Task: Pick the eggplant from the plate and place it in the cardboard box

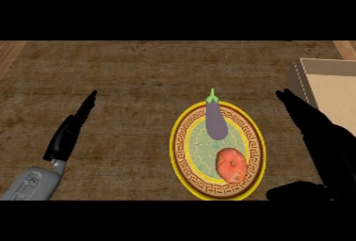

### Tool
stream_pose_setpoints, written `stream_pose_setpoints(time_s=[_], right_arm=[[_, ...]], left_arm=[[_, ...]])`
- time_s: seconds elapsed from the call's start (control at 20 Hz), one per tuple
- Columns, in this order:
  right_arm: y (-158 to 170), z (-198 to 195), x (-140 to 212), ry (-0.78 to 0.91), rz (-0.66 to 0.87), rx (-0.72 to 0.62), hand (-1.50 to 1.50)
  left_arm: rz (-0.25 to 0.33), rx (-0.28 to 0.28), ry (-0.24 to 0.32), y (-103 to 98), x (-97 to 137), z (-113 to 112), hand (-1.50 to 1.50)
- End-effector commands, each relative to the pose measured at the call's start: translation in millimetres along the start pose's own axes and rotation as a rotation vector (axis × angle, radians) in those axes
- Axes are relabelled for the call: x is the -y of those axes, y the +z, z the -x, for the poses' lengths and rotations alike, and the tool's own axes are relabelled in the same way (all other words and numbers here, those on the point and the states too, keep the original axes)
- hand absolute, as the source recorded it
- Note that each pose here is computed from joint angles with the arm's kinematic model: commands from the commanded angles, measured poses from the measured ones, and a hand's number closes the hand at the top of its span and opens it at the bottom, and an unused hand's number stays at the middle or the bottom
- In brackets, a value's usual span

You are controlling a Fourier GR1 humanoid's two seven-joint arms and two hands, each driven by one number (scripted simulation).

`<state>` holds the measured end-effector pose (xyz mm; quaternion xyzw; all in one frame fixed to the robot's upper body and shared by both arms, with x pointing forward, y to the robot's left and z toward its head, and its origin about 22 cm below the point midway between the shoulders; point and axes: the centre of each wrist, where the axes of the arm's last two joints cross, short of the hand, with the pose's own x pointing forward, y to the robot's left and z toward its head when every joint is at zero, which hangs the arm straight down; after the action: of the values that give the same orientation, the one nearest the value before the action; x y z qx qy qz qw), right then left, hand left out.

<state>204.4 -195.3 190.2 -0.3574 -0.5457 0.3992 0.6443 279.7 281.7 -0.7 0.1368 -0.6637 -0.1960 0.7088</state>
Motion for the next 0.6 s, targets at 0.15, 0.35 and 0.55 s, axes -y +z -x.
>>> stream_pose_setpoints(time_s=[0.15, 0.35, 0.55], right_arm=[[-29.6, -50.1, -16.4, 0.095, -0.082, -0.139, -1.50], [-57.3, -49.7, -29.7, 0.088, -0.123, -0.203, -1.50], [-64.2, -63.4, -50.0, 0.050, -0.171, -0.181, -1.50]], left_arm=[[-0.008, 0.000, -0.014, -6.0, 8.4, -7.7, 0.00], [-0.017, -0.007, -0.010, 6.1, 11.6, 19.1, 0.00], [-0.022, -0.024, 0.006, -2.8, 5.8, 7.9, 0.00]])
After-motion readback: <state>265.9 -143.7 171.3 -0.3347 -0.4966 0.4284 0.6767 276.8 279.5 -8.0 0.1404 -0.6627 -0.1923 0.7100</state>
